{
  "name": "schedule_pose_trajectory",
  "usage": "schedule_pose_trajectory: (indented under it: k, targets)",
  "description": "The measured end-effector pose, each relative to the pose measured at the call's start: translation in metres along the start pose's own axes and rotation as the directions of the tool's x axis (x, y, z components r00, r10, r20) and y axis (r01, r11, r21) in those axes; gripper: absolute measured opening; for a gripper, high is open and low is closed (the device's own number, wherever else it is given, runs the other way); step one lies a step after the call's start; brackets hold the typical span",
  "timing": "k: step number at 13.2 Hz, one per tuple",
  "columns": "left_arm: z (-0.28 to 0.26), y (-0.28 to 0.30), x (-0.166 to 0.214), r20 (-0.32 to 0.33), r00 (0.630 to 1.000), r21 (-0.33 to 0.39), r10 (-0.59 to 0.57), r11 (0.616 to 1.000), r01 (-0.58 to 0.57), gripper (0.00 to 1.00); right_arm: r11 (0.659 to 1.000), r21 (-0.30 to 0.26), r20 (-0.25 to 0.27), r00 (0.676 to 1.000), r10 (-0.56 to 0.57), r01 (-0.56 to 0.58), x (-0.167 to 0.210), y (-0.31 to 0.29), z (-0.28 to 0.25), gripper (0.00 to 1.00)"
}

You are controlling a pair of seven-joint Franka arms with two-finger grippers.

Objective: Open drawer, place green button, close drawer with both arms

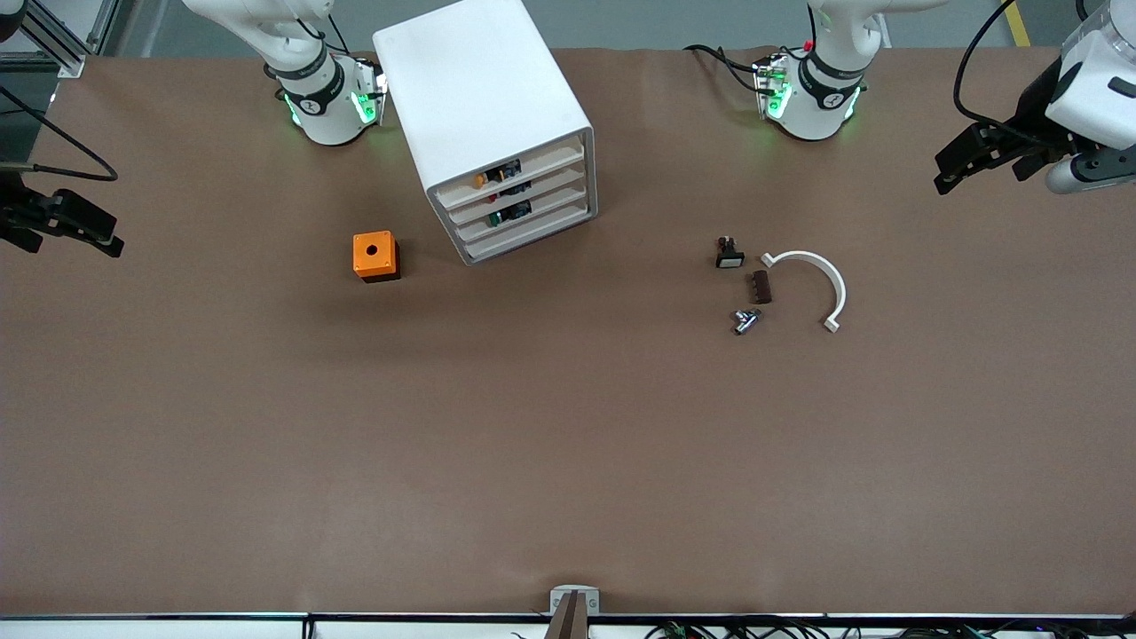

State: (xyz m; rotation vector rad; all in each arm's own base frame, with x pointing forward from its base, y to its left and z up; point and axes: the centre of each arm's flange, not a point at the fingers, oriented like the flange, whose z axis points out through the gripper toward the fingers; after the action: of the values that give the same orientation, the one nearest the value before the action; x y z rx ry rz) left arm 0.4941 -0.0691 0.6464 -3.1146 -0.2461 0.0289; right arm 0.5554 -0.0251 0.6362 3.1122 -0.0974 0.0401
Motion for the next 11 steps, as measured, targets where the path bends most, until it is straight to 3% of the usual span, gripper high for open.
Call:
schedule_pose_trajectory:
  k: [11]
  targets:
    - [0.0105,0.0075,0.0070,0.011,1.000,0.001,0.013,1.000,-0.013,1.00,1.000,0.000,0.001,1.000,0.003,-0.003,0.0000,0.0015,0.0004,1.00]
